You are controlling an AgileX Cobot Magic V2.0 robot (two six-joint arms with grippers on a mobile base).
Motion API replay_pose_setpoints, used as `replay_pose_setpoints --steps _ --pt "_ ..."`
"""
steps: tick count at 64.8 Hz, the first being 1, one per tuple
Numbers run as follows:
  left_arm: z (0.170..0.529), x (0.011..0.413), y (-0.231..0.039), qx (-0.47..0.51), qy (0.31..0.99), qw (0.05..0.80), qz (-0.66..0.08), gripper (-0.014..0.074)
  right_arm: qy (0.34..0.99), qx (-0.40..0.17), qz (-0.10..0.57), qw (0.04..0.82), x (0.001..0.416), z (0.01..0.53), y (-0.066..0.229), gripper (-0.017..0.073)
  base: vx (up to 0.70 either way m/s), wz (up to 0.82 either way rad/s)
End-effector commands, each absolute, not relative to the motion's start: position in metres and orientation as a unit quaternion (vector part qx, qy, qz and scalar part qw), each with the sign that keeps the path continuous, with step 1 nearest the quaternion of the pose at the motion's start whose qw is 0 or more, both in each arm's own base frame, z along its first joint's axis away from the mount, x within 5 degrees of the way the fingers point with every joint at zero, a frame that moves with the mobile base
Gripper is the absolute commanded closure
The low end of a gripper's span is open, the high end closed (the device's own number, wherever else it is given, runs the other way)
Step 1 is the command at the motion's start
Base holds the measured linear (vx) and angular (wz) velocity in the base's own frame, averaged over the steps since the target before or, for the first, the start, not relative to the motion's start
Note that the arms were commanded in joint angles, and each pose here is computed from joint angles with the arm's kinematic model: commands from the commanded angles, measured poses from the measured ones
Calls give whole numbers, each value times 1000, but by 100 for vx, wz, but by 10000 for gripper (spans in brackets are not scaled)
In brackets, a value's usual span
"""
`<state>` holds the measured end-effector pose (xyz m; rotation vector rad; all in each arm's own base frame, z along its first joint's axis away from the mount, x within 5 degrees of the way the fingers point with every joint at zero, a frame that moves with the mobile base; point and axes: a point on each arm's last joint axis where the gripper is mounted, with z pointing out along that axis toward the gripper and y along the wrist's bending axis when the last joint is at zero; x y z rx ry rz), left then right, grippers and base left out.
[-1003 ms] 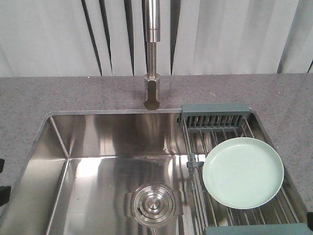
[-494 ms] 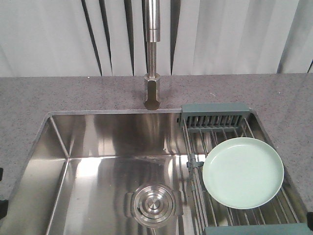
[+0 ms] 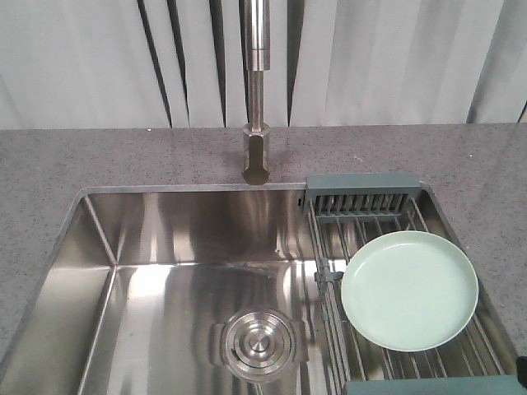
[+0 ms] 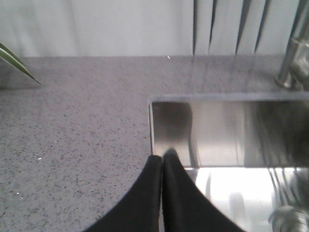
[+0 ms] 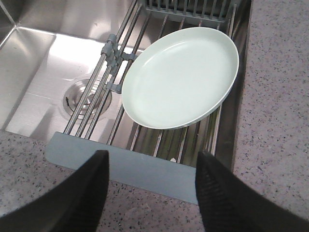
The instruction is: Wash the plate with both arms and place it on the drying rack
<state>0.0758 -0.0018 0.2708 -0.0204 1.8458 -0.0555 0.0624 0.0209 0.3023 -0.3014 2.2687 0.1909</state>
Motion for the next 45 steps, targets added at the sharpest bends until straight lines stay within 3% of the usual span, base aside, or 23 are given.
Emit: replay_pose_setpoints --steps 1,19,45 --pt "273 66 1 -41 727 685 -29 600 885 -118 79 444 66 314 22 159 0 0" --pt "234 51 3 -57 676 734 -21 600 885 -118 79 444 66 314 22 159 0 0" --pt "218 53 3 -53 648 760 -23 600 885 -118 79 444 66 314 22 159 0 0"
